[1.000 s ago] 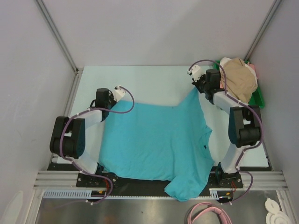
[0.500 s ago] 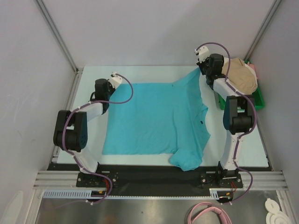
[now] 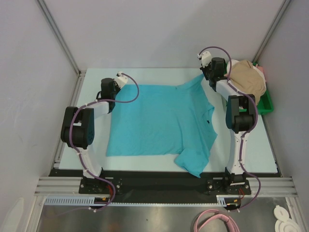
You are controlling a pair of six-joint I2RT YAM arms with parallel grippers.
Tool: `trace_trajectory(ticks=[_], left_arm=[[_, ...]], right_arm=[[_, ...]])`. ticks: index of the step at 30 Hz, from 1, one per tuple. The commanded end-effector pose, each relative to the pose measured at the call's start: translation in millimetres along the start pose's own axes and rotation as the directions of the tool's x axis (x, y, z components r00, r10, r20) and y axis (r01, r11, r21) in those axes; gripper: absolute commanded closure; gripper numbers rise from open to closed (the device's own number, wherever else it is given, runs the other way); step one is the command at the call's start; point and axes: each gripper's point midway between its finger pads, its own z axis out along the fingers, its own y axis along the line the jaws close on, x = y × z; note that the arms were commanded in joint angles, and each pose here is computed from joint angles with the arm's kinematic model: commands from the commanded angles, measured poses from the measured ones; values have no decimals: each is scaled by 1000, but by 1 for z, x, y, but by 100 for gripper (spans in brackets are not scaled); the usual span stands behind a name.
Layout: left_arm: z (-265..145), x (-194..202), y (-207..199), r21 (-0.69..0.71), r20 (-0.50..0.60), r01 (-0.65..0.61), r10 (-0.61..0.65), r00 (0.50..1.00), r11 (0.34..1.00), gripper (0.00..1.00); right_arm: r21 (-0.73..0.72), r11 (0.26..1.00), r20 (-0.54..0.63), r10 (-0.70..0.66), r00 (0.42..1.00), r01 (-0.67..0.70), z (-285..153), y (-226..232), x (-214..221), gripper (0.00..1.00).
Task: Fold and stack the t-shirts
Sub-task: Fold the tshirt
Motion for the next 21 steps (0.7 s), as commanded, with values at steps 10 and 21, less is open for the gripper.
trace_trajectory(ticks=[10,21], left_arm=[[-50,-35,22,24,148,49,-52,988,999,99],[-80,-15,3,79,147,7,-19,989,997,100]], right_arm=[[-4,1000,132,0,991,1,-100,4,-47,100],[-62,998,100,7,995,-1,-148,43,-29,100]])
